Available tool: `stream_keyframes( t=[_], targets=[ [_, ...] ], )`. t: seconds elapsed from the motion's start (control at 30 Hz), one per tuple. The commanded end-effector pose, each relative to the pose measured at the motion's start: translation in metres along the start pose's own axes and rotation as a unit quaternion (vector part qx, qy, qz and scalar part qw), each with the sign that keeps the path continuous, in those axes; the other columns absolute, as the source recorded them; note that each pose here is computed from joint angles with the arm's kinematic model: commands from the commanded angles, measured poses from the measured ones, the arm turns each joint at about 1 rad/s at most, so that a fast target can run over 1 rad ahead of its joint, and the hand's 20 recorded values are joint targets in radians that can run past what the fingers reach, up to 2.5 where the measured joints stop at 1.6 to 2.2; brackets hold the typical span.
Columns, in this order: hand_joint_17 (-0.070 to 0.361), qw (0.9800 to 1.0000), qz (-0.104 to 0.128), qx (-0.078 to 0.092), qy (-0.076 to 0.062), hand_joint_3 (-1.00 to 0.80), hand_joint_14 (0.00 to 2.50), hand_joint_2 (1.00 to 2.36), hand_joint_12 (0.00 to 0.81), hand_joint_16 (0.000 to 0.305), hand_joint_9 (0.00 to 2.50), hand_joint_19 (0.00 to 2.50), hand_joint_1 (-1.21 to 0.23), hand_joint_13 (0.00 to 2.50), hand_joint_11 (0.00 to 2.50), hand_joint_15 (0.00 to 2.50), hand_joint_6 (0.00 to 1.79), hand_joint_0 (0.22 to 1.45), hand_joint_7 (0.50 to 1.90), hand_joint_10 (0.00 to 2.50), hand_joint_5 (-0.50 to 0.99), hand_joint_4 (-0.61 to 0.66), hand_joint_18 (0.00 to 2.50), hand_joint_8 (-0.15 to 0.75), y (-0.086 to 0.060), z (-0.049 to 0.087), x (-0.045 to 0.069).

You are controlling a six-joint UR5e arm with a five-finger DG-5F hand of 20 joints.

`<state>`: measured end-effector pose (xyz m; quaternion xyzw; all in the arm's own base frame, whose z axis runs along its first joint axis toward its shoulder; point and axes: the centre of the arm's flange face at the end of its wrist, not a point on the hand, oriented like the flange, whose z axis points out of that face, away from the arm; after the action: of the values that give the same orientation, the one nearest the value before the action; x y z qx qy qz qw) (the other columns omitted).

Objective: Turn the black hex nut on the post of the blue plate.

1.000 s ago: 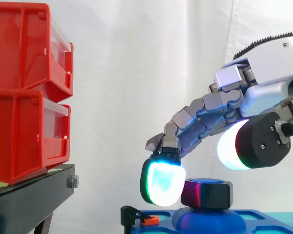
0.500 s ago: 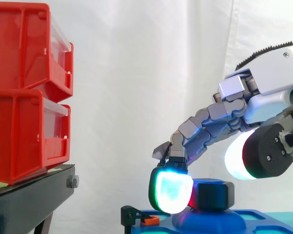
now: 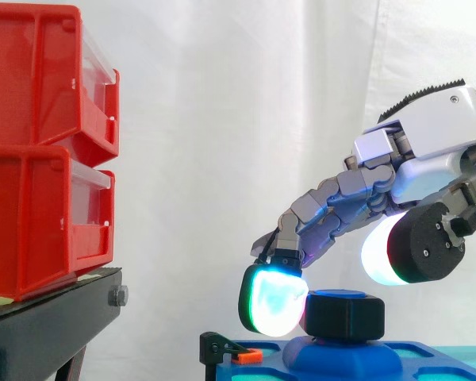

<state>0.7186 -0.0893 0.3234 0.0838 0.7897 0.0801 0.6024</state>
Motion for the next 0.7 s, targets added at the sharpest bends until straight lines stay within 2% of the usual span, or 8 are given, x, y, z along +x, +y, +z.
stream_keyframes(
  t=[0.0,0.1,0.17,0.23,0.33,0.67],
  targets=[
    [0.120,1.0000,0.000,-0.001,-0.001,-0.50,0.00,1.00,0.375,0.054,0.37,0.00,-0.36,0.01,0.00,0.00,0.50,0.47,0.79,0.00,-0.19,0.22,0.00,0.274,-0.008,-0.001,-0.002],
    [0.120,1.0000,-0.001,-0.003,-0.003,-0.50,0.00,1.00,0.374,0.054,0.37,0.00,-0.36,0.01,0.00,0.00,0.50,0.47,0.79,0.00,-0.19,0.22,0.00,0.274,-0.011,-0.002,-0.006],
    [0.121,1.0000,-0.004,-0.005,-0.005,-0.50,0.00,1.00,0.375,0.054,0.37,0.00,-0.36,0.01,0.00,0.00,0.50,0.47,0.79,0.00,-0.19,0.22,0.00,0.274,-0.019,-0.003,-0.011],
    [0.120,1.0000,-0.004,-0.006,-0.005,-0.50,0.00,1.00,0.374,0.053,0.37,0.00,-0.36,0.01,0.00,0.00,0.50,0.47,0.79,0.00,-0.19,0.22,0.00,0.274,-0.020,-0.004,-0.011],
    [0.120,1.0000,-0.002,-0.005,-0.006,-0.50,0.00,1.00,0.374,0.053,0.37,0.00,-0.37,0.01,0.00,0.00,0.50,0.47,0.79,0.00,-0.19,0.22,0.00,0.273,-0.028,-0.005,-0.013],
    [0.121,0.9999,-0.004,-0.007,-0.010,-0.50,0.00,1.00,0.375,0.054,0.37,0.00,-0.36,0.02,0.00,0.00,0.50,0.47,0.79,0.00,-0.19,0.22,0.00,0.273,-0.029,-0.009,-0.034]
  ],
)
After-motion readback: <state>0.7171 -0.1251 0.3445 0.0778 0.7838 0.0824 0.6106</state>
